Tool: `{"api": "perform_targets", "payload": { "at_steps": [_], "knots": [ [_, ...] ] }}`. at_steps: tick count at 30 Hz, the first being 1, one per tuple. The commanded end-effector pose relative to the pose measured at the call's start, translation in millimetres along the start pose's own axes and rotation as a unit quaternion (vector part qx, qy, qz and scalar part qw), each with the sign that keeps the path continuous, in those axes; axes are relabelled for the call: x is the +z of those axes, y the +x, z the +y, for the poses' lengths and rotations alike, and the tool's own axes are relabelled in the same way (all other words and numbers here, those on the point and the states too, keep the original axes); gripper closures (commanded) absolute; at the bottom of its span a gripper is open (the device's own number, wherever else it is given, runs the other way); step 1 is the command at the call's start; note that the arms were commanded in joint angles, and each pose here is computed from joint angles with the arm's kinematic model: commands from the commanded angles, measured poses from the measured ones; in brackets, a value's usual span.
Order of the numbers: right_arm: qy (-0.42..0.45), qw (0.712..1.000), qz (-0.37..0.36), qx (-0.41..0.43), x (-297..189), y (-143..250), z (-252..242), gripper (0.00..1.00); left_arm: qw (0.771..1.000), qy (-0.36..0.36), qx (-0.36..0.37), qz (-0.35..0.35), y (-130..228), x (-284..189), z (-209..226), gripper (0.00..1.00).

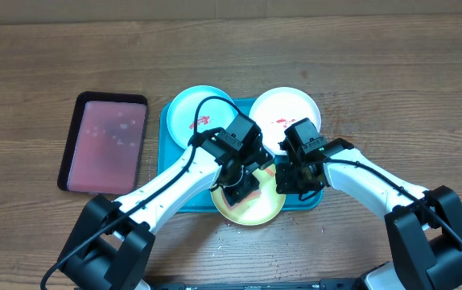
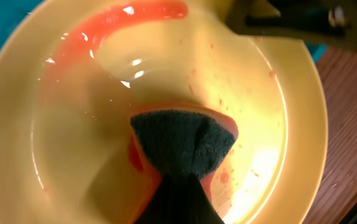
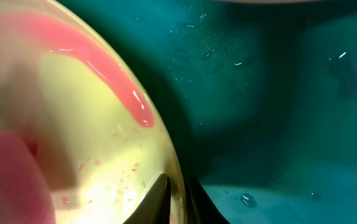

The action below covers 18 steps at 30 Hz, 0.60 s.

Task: Clean dirty plates on tray and stack at the side
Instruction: 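Scrub the yellow plate with the sponge held in the left gripper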

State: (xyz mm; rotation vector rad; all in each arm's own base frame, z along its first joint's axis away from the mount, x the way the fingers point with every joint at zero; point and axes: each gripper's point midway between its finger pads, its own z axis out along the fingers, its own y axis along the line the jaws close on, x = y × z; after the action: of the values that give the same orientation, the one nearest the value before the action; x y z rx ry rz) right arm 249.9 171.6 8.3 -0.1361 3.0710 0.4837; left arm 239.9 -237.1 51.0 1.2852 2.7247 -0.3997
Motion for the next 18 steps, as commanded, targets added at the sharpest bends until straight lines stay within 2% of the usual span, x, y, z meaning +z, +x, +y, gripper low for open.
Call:
{"api": "perform_targets", "payload": {
  "at_steps": [1, 11, 18],
  "knots": [
    [0.010, 1.000, 0.002, -0.003, 2, 2, -3, 0.90, 0.996, 0.012, 0.086, 0.010, 6, 6, -3, 0.96],
    [0.012, 1.000, 0.006, 0.004, 2, 4, -3, 0.92, 0.993, -0.023, 0.116, -0.015, -8, 8, 10, 0.96],
    [0.013, 1.000, 0.009, 0.004, 2, 6, -4, 0.92, 0.994, -0.007, 0.110, 0.015, 2, 25, 9, 0.96]
  ]
}}
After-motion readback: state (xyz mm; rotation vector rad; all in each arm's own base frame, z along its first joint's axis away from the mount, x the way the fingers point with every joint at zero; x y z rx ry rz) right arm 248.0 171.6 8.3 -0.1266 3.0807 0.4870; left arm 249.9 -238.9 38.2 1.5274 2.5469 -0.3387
